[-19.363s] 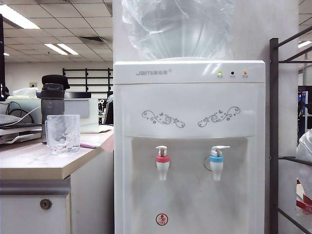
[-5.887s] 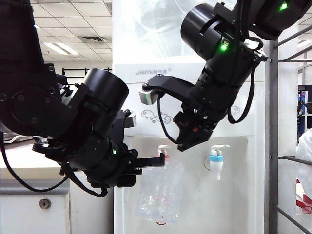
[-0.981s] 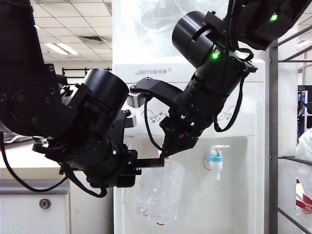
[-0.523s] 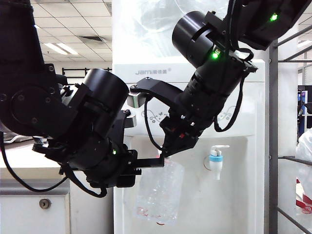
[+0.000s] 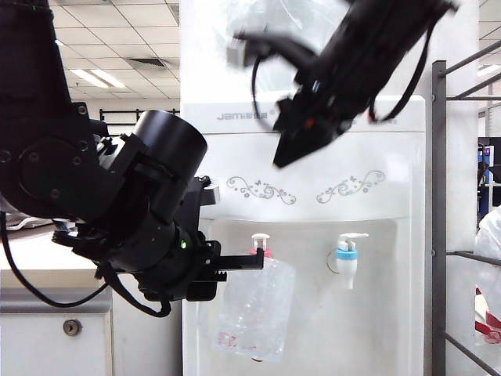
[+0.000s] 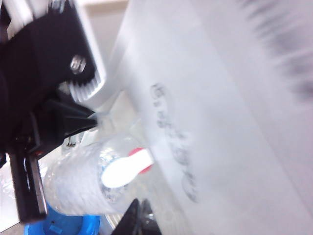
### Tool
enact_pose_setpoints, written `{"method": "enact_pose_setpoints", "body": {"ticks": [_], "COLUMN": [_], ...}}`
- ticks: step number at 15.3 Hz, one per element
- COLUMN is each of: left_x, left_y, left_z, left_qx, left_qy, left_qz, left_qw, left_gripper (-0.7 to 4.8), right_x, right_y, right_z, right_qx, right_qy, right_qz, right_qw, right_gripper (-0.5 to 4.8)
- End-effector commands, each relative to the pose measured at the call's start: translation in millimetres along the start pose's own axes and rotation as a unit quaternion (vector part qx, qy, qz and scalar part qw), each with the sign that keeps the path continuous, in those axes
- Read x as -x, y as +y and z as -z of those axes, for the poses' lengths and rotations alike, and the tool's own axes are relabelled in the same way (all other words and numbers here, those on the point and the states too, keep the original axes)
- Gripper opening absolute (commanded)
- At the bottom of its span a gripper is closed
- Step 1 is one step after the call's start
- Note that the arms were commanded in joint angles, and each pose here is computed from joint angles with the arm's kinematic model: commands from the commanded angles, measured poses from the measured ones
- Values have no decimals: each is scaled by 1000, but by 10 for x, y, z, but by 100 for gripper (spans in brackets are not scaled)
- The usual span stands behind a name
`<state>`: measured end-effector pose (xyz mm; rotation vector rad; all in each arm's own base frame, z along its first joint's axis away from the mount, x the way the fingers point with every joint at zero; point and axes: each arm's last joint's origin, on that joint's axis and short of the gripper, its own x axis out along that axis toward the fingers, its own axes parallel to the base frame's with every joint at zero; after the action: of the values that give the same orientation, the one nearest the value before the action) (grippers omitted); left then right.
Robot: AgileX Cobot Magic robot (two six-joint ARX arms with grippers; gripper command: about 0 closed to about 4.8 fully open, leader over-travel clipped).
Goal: Pick up the plastic mug from the left desk, go to the hot water outlet of the water dispenser, press the vertical switch to get some water, then put the mug back on the desk.
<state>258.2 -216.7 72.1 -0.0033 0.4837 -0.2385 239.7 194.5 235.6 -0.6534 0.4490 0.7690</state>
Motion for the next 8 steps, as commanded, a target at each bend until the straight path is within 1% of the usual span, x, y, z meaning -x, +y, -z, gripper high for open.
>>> {"method": "enact_pose_setpoints", "body": {"ticks": [1, 3, 6, 8], "left_x": [9, 19, 42, 59], "left_y": [-22, -27, -43, -58], "left_z": [-51, -17, 21, 20], "left_qx": [-15, -24, -30, -18], "left_qy": [-9, 21, 61, 77], "left_qz": [12, 37, 80, 112], "left_qw": [1000, 999, 994, 991], "left_gripper": [-6, -6, -6, -6], "right_x": [189, 287, 395, 456], "right_y": [-12, -26, -55, -93], "right_z": [-22, -12, -15, -23], "right_qx": [-7, -8, -11, -14], "right_qy": [5, 13, 12, 4], "right_qz": [-5, -5, 0, 8], "right_qw": [1000, 1000, 1000, 1000], "right_gripper": [-7, -7, -7, -7]}}
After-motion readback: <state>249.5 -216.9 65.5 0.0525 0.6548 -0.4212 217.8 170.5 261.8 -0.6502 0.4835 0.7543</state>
